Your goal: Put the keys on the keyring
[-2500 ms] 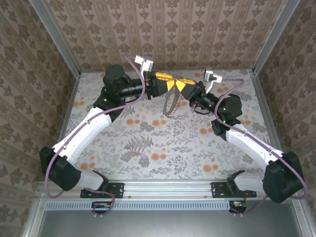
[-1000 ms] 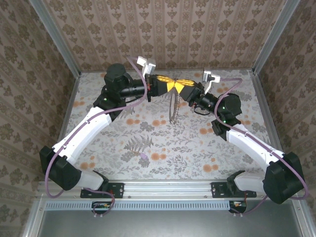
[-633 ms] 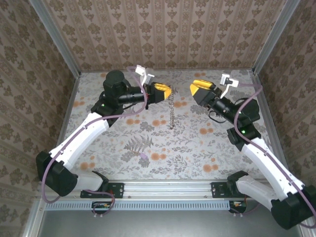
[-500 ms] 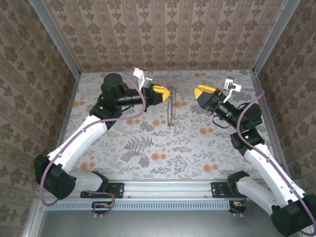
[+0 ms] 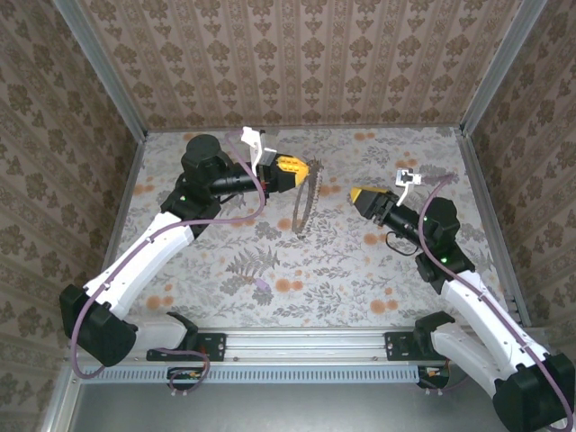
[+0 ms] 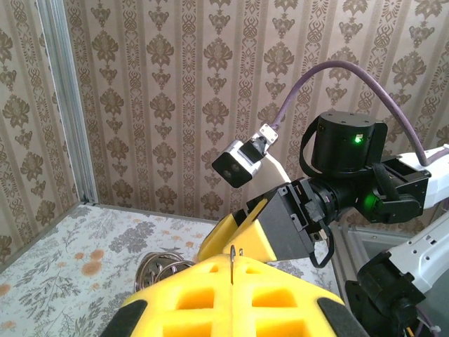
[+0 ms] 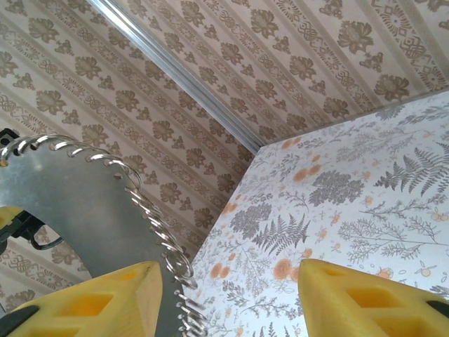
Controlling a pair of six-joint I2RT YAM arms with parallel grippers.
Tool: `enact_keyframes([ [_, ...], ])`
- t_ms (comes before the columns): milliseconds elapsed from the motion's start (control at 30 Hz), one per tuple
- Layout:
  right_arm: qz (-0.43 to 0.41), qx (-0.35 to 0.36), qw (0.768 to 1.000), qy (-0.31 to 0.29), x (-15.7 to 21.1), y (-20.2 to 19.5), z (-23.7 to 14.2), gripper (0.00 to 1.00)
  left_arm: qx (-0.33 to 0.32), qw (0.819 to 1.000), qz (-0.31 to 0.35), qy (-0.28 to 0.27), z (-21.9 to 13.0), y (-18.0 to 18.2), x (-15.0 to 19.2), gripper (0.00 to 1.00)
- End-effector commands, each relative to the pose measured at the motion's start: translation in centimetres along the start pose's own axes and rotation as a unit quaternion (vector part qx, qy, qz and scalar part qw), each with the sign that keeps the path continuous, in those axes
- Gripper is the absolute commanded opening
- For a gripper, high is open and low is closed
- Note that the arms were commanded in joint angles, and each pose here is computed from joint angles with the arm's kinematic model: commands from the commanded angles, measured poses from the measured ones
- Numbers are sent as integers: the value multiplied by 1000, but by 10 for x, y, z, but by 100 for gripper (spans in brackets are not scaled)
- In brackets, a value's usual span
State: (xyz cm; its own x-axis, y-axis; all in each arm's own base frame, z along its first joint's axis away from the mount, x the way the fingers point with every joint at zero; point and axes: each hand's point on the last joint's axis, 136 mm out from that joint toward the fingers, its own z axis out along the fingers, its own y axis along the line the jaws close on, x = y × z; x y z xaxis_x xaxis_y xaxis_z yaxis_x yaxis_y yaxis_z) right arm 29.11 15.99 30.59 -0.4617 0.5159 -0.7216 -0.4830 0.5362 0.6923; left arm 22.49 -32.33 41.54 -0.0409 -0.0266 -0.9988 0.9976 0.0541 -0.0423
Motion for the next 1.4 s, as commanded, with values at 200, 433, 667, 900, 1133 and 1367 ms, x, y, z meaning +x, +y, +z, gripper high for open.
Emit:
enact_keyframes([
  [200, 20, 38, 997, 64, 28, -20, -1, 58, -54, 998, 10, -7, -7, 15, -9, 0],
  [433, 44, 77, 984, 157, 82, -43, 0, 58, -180, 983, -23, -14, -33, 55, 8, 0],
  [667, 36, 92, 965, 243, 142, -42, 12, 57, -254, 966, -44, -16, -69, 69, 22, 0],
  [900, -23, 102, 945, 310, 190, -32, 29, 57, -301, 952, -51, -18, -104, 74, 28, 0],
  [1133, -114, 105, 913, 378, 229, -21, 52, 55, -324, 945, -49, -17, -126, 75, 24, 0],
  [1367, -220, 73, 865, 445, 268, -9, 79, 52, -355, 934, -48, -10, -149, 78, 25, 0],
])
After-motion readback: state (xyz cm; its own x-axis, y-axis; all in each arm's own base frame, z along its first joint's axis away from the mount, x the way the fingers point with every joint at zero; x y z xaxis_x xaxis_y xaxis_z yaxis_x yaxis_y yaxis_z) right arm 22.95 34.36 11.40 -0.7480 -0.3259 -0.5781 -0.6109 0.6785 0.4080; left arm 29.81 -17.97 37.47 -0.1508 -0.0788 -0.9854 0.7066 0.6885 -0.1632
